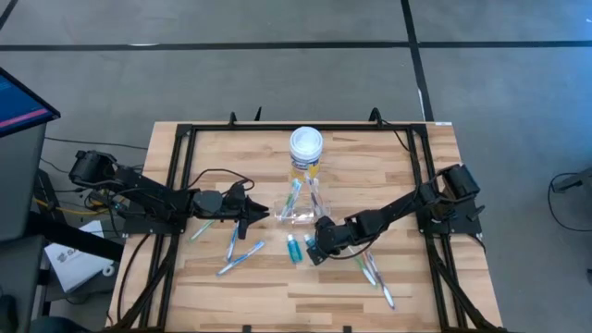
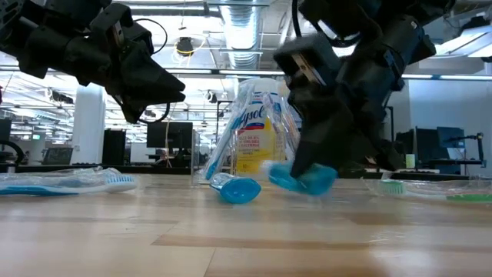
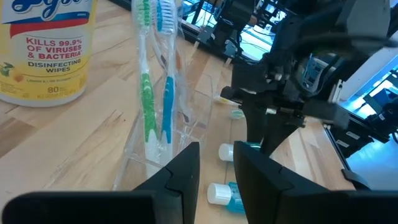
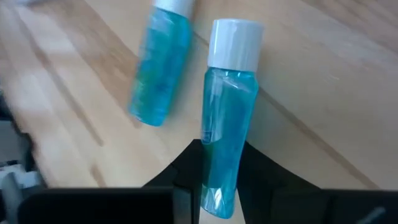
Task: Pick & Place toothbrushing station
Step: Put the right blue mouthwash into the transparent organizer
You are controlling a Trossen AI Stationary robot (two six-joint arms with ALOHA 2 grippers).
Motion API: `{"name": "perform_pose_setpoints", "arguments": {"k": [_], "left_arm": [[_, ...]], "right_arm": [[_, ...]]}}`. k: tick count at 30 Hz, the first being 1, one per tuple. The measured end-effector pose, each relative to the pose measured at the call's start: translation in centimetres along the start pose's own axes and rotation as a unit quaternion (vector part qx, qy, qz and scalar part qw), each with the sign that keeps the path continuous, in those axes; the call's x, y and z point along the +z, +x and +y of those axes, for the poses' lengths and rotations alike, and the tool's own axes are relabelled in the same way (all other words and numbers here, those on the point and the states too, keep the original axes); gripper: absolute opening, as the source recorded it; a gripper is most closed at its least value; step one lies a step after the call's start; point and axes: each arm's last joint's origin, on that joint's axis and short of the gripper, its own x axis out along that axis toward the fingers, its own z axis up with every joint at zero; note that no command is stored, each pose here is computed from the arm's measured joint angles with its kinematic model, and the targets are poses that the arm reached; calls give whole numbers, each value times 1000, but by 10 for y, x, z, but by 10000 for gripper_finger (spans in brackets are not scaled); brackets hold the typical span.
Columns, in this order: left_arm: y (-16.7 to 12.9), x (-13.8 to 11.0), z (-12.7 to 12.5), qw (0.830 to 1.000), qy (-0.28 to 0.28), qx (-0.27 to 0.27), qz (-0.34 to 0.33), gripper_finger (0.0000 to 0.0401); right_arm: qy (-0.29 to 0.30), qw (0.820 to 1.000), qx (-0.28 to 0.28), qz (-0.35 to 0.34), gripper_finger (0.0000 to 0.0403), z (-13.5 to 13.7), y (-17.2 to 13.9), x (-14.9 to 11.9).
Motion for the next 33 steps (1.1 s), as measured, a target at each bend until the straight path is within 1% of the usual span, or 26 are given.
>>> {"name": "perform_pose_setpoints", "arguments": {"k": [5, 8, 13, 17, 24, 33], "left_arm": [[0, 0, -2, 1000, -1, -7, -4, 93], [0, 2, -3, 1000, -3, -11, -11, 93], [-1, 6, -6, 999, -7, -26, -32, 93], [-1, 11, -9, 997, -2, -57, -49, 93], [-3, 17, -15, 991, 6, -109, -71, 93], [-5, 23, -18, 987, 9, -125, -105, 93]], "right_arm": [[-15, 1000, 9, -11, 66, 4, -4, 2], [-37, 999, 16, -17, 66, 9, -8, 4], [-80, 995, 45, -38, 66, 29, -15, 13], [-120, 989, 66, -58, 66, 44, -21, 24], [-179, 975, 76, -104, 66, 61, -30, 44], [-221, 962, 82, -134, 66, 72, -38, 58]]}}
